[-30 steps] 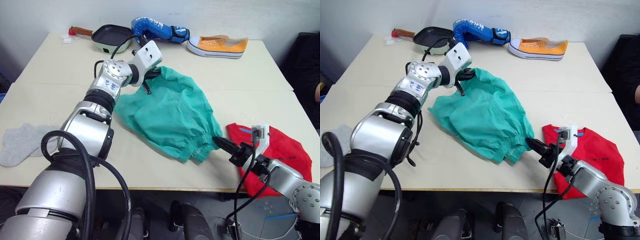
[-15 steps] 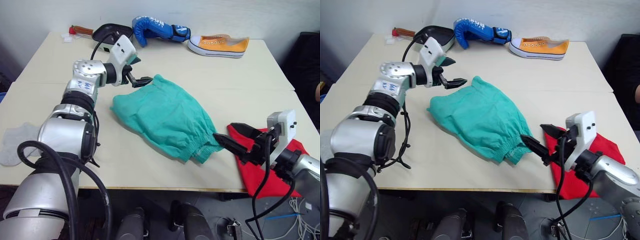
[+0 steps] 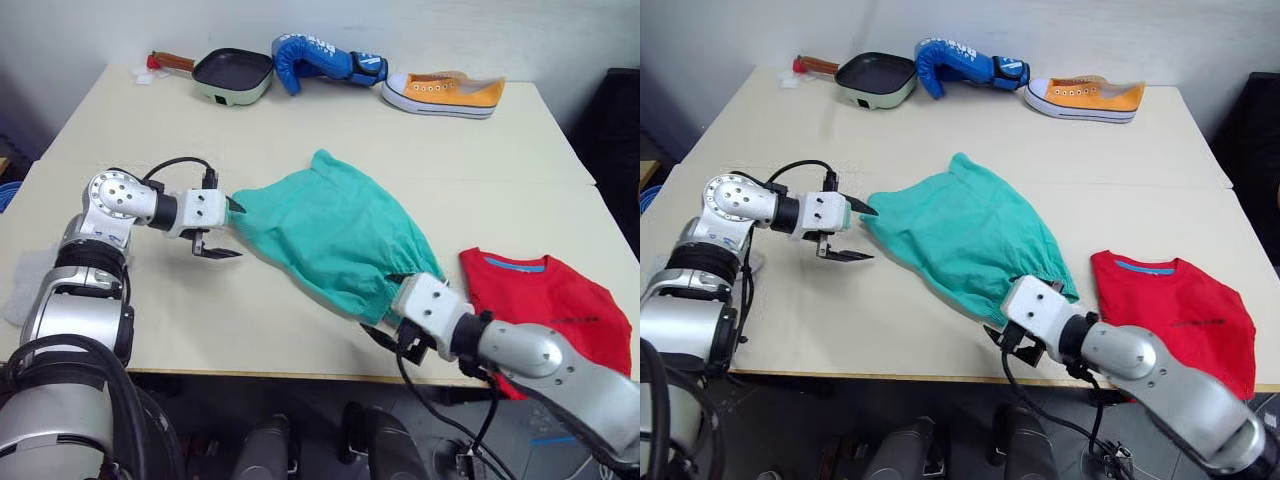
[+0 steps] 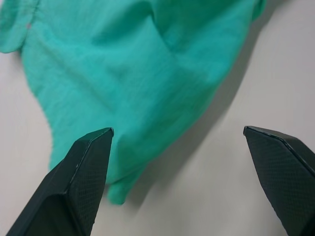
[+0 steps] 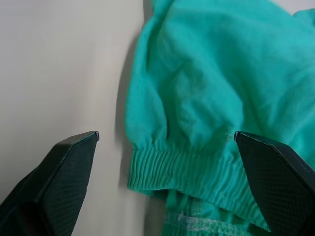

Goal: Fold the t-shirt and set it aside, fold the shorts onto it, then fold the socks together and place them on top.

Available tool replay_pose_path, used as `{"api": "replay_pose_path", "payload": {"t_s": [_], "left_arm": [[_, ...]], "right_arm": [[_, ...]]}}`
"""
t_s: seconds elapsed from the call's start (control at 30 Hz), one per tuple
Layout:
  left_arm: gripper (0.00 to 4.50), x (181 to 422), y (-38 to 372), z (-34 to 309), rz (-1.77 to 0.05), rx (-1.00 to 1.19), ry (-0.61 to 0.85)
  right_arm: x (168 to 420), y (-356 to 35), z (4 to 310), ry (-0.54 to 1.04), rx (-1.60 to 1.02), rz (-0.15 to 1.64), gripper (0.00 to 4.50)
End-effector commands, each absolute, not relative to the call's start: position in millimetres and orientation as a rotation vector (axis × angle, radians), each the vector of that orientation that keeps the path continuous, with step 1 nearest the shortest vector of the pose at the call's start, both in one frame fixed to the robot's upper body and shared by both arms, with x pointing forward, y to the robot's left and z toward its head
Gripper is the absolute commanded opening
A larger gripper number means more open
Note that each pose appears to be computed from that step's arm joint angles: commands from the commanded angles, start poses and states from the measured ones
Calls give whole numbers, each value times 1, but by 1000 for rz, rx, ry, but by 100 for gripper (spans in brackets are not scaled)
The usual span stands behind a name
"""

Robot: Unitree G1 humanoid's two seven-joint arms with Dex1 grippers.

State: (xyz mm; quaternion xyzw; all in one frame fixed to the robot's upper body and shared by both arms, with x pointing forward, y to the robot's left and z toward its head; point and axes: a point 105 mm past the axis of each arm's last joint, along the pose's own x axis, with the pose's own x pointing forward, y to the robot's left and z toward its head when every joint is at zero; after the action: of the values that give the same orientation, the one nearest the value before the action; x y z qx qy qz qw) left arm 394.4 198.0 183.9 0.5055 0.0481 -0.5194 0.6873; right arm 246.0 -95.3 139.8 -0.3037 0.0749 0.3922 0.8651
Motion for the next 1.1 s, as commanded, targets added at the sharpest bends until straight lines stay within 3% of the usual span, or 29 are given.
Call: {"api": "replay_pose_path", "payload": {"t_s": [0.03, 0.33, 0.47, 0.8, 0.83, 1.1], "left_arm": [[446, 404, 179, 201, -1124, 1223, -6], [446, 425, 155, 183, -1020, 1308, -3], [356, 428, 151, 180, -1002, 1297, 0], [20, 419, 153, 170, -1073, 1235, 11], [2, 417, 153, 170, -1087, 1218, 12], [2, 371, 192, 160, -1298, 1070, 79]], "right_arm": [[251, -89, 136, 120, -691, 789, 450], [280, -102, 110, 10, -1074, 642, 450], [286, -111, 106, -22, -1191, 603, 358], [287, -125, 110, -71, -1240, 594, 7], [287, -125, 112, -81, -1233, 602, 0], [262, -134, 115, -213, -1314, 858, 0]]}}
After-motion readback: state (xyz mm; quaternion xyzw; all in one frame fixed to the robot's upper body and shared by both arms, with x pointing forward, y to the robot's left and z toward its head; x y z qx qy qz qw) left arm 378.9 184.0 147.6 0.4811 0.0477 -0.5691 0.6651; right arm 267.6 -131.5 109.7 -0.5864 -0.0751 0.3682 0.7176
